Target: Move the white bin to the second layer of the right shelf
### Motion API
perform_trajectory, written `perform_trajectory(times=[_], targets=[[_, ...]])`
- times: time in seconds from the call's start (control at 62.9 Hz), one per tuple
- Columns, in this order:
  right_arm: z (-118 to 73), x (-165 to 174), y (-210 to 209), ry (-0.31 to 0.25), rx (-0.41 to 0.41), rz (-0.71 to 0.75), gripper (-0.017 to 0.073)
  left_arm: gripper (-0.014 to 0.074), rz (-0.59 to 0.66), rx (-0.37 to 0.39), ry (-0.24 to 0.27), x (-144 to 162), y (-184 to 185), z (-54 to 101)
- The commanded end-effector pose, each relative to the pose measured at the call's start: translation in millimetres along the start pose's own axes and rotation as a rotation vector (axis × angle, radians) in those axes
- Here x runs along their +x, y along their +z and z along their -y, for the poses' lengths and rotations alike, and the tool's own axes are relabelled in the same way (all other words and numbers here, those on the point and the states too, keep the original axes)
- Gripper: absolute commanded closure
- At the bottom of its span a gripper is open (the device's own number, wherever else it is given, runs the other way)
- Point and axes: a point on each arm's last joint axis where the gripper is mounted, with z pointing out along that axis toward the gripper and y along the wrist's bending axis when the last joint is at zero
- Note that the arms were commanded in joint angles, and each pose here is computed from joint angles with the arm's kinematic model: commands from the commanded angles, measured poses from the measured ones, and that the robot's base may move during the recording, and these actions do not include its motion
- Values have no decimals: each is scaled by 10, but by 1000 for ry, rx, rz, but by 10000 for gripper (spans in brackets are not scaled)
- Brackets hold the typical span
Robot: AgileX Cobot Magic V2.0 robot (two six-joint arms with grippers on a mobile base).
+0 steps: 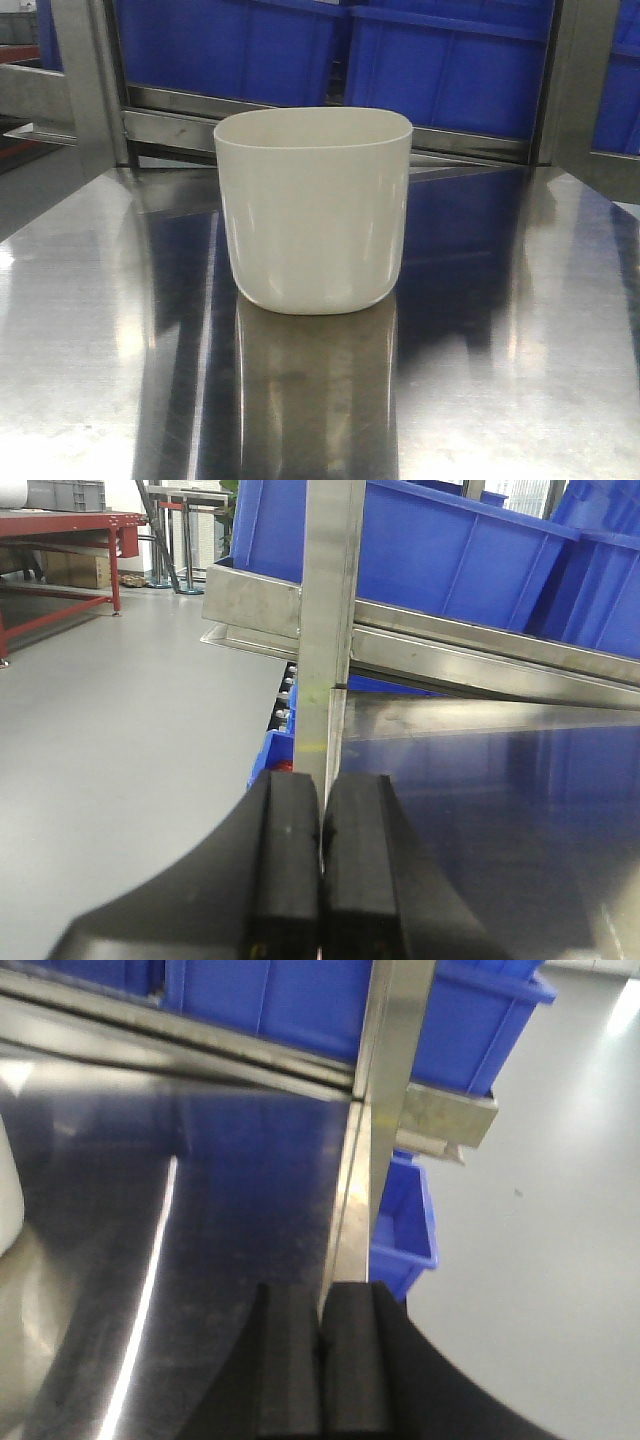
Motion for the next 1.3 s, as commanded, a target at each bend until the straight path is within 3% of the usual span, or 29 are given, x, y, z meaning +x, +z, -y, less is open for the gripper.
perform_trajectory(times=[0.0, 0.048, 0.143, 0.191, 0.35, 0.445, 0.54, 0.636, 0.699, 0.779, 0.906, 0.969, 1.16, 1.287], targets=[[27, -255, 122, -65, 6, 16, 511, 509, 72, 3, -7, 8, -1, -5], [21, -302, 197, -56, -9, -2, 511, 509, 72, 3, -7, 8, -1, -5], [-20, -346, 356, 30, -57, -32, 511, 509, 72, 3, -7, 8, -1, -5], [-42, -358, 434, 44, -78, -76, 511, 509, 72, 3, -7, 8, -1, -5], [-186, -413, 717, -2, -160, -252, 511, 509, 72, 3, -7, 8, -1, -5], [-325, -440, 881, 33, -197, -336, 511, 509, 72, 3, -7, 8, -1, -5], [-483, -429, 1103, 82, -200, -439, 510, 509, 72, 3, -7, 8, -1, -5], [-601, -432, 1284, 141, -138, -549, 471, 509, 72, 3, -7, 8, -1, -5], [-701, -438, 1393, 137, -86, -614, 400, 509, 72, 3, -7, 8, -1, -5], [-812, -477, 1518, 86, -37, -660, 277, 509, 72, 3, -7, 8, -1, -5], [-1047, -636, 1663, 36, -46, -686, 144, 509, 72, 3, -7, 8, -1, -5], [-1164, -753, 1686, 32, -61, -690, 146, 509, 72, 3, -7, 8, -1, -5], [-1458, -1245, 1730, 121, -123, -683, 145, 509, 72, 3, -7, 8, -1, -5], [-1595, -1466, 1760, 135, -144, -667, 145, 509, 72, 3, -7, 8, -1, -5]])
